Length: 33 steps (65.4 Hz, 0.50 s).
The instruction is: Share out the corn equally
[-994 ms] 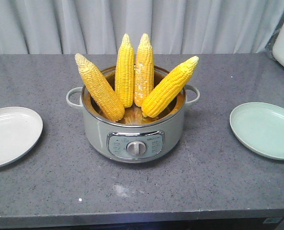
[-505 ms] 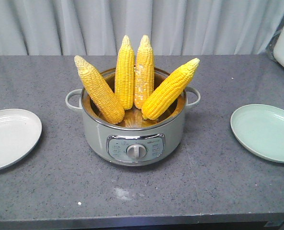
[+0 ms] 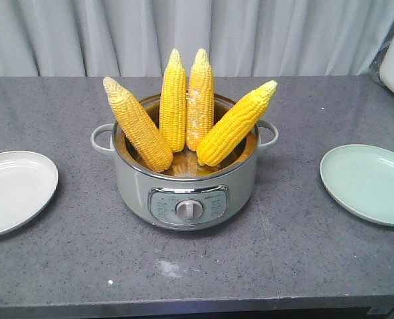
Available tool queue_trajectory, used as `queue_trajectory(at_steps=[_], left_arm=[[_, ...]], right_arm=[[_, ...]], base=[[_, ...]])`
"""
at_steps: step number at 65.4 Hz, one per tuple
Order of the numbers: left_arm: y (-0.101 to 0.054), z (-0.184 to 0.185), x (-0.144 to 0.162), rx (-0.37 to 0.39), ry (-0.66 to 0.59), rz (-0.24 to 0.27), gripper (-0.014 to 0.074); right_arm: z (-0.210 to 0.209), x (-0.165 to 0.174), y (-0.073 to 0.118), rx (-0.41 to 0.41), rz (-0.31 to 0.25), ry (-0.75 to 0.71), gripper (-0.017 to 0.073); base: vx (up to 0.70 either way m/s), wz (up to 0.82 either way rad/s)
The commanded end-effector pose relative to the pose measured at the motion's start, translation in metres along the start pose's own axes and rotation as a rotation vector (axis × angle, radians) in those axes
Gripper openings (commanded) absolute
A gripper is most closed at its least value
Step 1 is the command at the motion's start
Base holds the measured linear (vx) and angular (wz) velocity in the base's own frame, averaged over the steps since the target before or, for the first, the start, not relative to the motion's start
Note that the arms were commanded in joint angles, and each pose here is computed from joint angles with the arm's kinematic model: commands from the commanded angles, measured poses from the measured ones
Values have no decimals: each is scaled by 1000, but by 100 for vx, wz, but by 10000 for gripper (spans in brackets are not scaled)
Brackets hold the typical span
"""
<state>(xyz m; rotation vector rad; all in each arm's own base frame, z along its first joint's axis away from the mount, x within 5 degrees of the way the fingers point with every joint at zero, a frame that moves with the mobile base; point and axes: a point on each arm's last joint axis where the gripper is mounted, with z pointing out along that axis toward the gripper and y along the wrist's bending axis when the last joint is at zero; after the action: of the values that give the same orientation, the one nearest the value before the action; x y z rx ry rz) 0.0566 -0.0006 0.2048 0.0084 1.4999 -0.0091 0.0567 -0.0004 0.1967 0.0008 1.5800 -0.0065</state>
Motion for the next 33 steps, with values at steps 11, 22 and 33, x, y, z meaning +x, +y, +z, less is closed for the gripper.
queue_trajectory(at_steps=[11,22,33], left_arm=[[0,-1,-2,-1,-68,-5,-6],[0,-1,-2,-1,-68,-5,-6],[0,-1,-2,-1,-69,-5,-6]], right_arm=[[0,-5,0,1,-9,-73,-10],[0,-5,0,1,-9,-73,-10],[0,-5,0,1,-9,-73,-10]], base=[[0,0],[0,0],[0,0]])
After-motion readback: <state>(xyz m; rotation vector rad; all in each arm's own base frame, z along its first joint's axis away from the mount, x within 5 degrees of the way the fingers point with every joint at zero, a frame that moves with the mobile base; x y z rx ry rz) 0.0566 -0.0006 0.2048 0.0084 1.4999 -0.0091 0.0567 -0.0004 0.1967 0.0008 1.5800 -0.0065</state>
